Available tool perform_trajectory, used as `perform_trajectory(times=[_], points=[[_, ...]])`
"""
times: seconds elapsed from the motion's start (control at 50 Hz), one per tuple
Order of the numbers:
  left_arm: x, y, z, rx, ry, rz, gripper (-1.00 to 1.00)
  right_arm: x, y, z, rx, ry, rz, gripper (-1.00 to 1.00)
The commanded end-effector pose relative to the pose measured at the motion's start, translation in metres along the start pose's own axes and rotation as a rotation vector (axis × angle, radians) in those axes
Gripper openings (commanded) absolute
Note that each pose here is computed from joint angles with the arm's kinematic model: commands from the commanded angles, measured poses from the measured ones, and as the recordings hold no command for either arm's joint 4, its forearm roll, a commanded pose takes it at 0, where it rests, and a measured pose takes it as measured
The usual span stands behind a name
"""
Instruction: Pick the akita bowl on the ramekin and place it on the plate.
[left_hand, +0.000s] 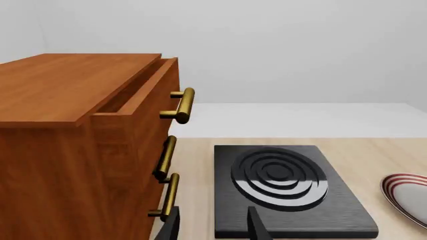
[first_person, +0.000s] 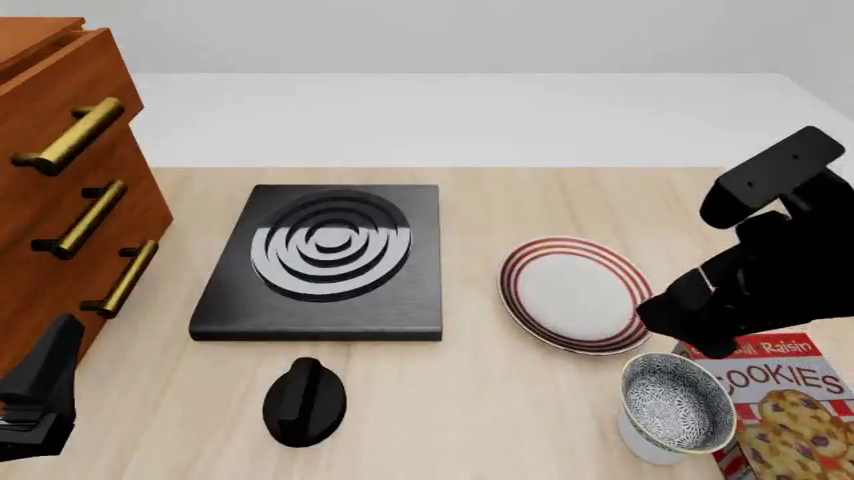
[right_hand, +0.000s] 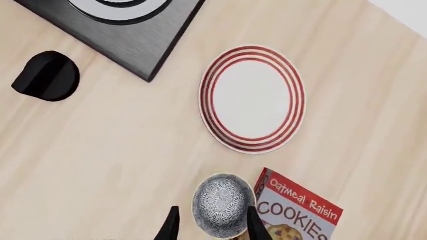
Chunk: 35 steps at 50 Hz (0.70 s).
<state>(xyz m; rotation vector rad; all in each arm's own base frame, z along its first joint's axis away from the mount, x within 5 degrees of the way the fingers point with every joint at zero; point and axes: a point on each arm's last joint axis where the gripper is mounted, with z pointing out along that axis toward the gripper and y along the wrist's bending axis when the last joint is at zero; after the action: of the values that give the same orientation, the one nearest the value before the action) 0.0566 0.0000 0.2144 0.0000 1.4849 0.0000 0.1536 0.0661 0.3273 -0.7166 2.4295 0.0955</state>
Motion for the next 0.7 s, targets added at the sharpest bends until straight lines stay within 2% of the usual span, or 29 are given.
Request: perform_trajectory(times=[0.02,0.2,0.3,0.36,0.7], points=[[0.000,0.000,0.000,0.000,0.000,0.000,1.00,-0.009,0.001,0.023,-0.020,0.068,-0.018,1.00],[0.000,0.000,0.000,0.000,0.000,0.000,1.00,-0.013,0.005,0.035,-0.035,0.095,-0.030,1.00],[0.000,0.000,0.000,0.000,0.000,0.000,1.00,-0.004,0.011,0.045,-0.051,0.128,-0.027,1.00],[0.000,0.000,0.000,0.000,0.000,0.000,1.00,-0.003,0.008,0.048,-0.042,0.128,-0.008,1.00],[0.000,0.000,0.000,0.000,0.000,0.000,1.00,0.015,0.019,0.065,-0.066,0.175,-0.001,1.00]])
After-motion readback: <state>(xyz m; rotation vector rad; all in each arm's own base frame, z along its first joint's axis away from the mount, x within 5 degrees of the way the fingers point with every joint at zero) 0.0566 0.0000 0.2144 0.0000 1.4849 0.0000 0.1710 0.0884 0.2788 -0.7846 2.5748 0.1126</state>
